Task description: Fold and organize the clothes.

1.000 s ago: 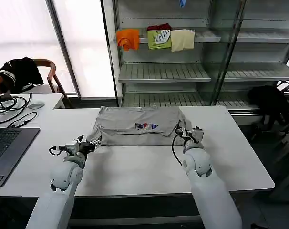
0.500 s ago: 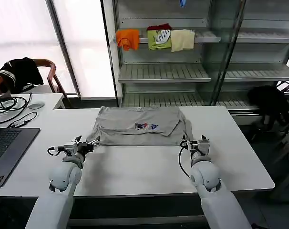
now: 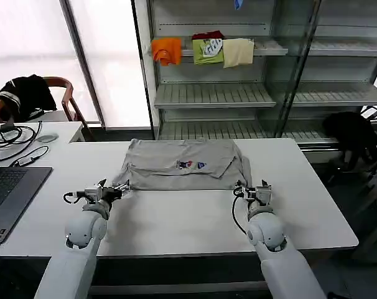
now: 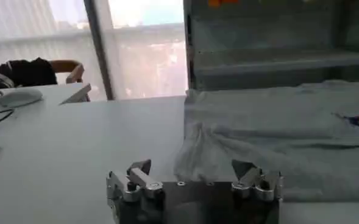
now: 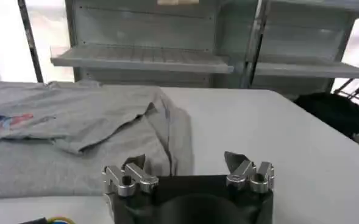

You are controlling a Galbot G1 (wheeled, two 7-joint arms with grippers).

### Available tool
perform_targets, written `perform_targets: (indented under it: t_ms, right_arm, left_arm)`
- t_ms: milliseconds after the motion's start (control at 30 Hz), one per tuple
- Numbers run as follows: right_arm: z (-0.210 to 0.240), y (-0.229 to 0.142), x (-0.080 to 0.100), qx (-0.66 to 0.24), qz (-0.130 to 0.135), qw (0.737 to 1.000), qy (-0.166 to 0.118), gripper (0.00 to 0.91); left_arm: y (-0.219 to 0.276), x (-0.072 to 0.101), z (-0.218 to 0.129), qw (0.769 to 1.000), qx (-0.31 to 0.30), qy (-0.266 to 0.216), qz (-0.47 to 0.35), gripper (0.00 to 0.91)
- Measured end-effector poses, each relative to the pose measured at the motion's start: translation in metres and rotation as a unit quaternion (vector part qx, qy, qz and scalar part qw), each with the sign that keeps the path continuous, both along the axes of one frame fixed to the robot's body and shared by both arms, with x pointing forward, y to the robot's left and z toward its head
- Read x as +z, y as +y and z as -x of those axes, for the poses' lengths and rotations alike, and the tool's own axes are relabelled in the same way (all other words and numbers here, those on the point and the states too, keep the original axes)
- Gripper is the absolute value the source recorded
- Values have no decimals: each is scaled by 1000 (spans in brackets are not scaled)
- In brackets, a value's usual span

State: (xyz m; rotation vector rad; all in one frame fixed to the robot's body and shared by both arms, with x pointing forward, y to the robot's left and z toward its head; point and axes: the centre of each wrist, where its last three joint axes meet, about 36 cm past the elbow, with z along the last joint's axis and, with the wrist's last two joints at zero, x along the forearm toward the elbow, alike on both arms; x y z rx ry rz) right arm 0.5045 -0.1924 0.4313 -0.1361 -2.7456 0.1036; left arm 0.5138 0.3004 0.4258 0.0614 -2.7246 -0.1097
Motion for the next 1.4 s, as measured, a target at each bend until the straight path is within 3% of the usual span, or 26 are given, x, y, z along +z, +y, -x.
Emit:
perform_targets:
  t_ms: [300, 367, 400, 433, 467, 500, 533, 567, 600, 633, 1100, 1400]
  right_arm:
    - [-4, 4, -7, 0, -1, 1000, 10, 907]
    - [-4, 5, -9, -1, -2, 1000, 12, 877]
    - [-4, 5, -11, -1, -2, 1000, 14, 746]
    - [-4, 5, -12, -1, -2, 1000, 15, 695]
    - [-4, 5, -13, -1, -2, 1000, 16, 595]
    - [-3, 5, -14, -1, -1, 1000, 17, 534]
    - [-2, 5, -15, 0, 0, 1000, 18, 413]
    - [-2, 4, -16, 0, 1, 1000, 18, 333]
    - [-1, 4, -16, 1, 1, 1000, 19, 131]
    - [-1, 4, -17, 1, 1, 1000, 20, 0]
    - [6, 3, -22, 1, -8, 1000, 28, 0]
    - [19, -1, -17, 0, -8, 1000, 22, 0]
  left_arm:
    - [2, -5, -8, 1000, 2, 3, 4, 887]
    - [2, -7, -9, 1000, 1, 6, 4, 705]
    - [2, -8, -9, 1000, 1, 8, 4, 554]
    - [2, -10, -9, 1000, 0, 10, 3, 474]
    - [3, -11, -9, 1000, -1, 12, 3, 282]
    - [3, -11, -9, 1000, -2, 14, 2, 212]
    - [3, -12, -8, 1000, -2, 16, 1, 71]
    - [3, -13, -8, 1000, -3, 17, 0, 50]
    - [4, -13, -7, 1000, -5, 19, 0, 40]
    - [4, -14, -7, 1000, -6, 21, -1, 30]
    - [0, -24, 0, 999, -12, 32, 6, 20]
    - [1, -24, 13, 999, -13, 32, 7, 20]
